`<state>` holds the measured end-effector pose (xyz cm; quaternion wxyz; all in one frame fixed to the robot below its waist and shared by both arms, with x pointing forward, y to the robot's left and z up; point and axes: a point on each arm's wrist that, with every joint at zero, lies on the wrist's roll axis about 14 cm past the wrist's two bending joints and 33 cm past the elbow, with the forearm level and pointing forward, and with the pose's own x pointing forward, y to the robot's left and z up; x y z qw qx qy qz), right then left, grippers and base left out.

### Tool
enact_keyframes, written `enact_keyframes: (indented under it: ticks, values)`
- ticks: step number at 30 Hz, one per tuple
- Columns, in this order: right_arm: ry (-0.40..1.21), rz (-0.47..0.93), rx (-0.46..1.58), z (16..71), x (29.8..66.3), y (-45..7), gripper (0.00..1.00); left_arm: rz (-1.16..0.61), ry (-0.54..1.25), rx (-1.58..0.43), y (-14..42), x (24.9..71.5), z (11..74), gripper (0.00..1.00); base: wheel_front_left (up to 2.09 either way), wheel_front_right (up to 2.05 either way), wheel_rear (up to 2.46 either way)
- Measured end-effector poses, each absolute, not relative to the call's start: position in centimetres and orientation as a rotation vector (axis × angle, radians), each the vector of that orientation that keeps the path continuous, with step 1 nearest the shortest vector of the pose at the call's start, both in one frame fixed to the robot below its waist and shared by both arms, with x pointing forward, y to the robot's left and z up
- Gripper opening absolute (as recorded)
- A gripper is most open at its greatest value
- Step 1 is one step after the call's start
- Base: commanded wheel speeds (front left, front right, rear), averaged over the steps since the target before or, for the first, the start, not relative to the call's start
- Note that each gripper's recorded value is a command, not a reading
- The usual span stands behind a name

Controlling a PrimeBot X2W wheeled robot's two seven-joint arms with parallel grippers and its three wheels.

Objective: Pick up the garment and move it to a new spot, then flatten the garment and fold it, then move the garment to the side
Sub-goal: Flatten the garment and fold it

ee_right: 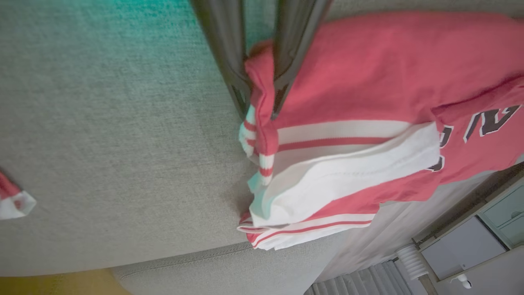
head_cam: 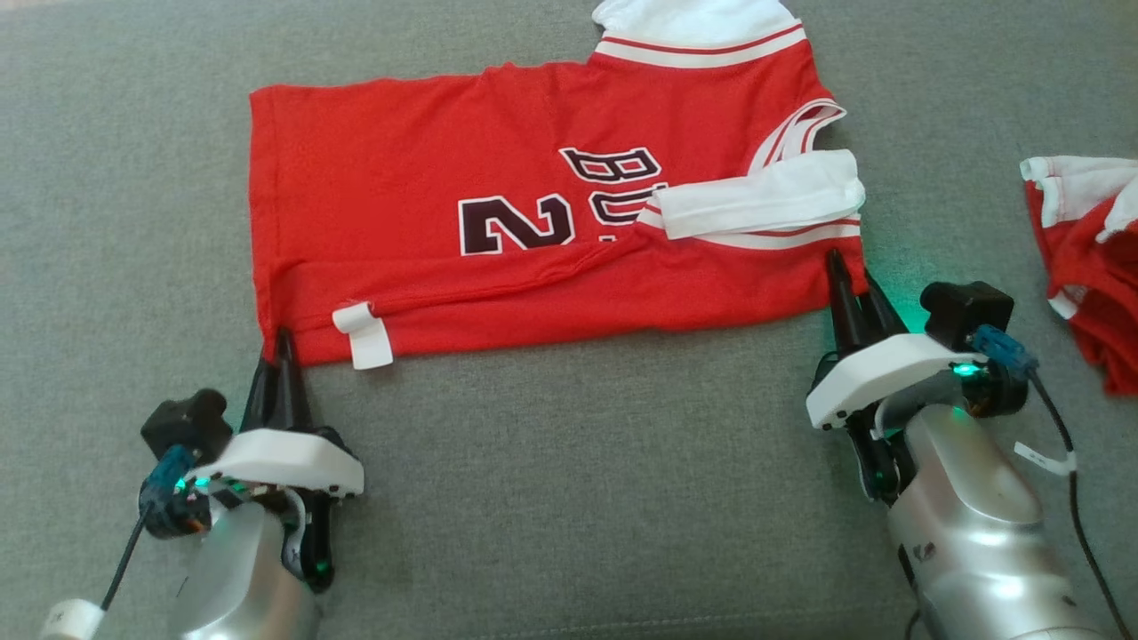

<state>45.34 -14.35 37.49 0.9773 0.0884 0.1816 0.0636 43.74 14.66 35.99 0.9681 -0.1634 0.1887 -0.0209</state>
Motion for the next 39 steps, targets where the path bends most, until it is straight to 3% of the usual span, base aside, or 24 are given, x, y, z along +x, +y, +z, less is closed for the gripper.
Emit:
enact_keyframes:
  ticks: [6,17,21,26,27,28,29,33,39]
  values:
    - [0.334,0.126,0.212,38.5,45.8,-14.1,0.0,-0.033,0.325,-0.37,14.7,44.0,37.6,0.0,0.0,0.0,0.0]
    - [0.16,0.091,0.308,45.4,47.1,-14.9,0.0,-0.009,0.107,-0.41,16.4,45.1,45.0,0.0,0.0,0.0,0.0]
    - [0.174,0.089,0.339,45.3,44.8,-14.7,0.0,0.026,0.145,-0.419,17.2,42.1,43.8,0.0,0.0,0.0,0.0]
    - [0.305,0.063,0.34,40.7,39.3,-14.9,0.0,0.062,0.323,-0.448,17.0,35.6,38.2,0.0,0.0,0.0,0.0]
    - [0.333,0.058,0.339,39.8,38.5,-14.9,0.15,0.063,0.353,-0.45,16.8,34.8,37.4,0.36,0.0,0.0,0.0]
    - [0.352,0.055,0.336,39.2,38.1,-15.0,1.0,0.063,0.373,-0.452,16.7,34.4,36.8,0.94,0.0,0.0,0.0]
    - [0.364,0.054,0.334,38.8,38.0,-15.0,1.0,0.067,0.381,-0.461,16.6,34.4,36.6,1.0,0.0,0.0,0.0]
    - [0.337,0.067,0.308,39.4,39.4,-15.1,1.0,0.051,0.356,-0.445,16.5,36.3,37.3,1.0,0.0,0.0,0.0]
    - [0.246,0.099,0.26,42.0,43.5,-14.9,1.0,-0.013,0.232,-0.33,17.1,43.0,41.3,1.0,0.0,0.0,0.0]
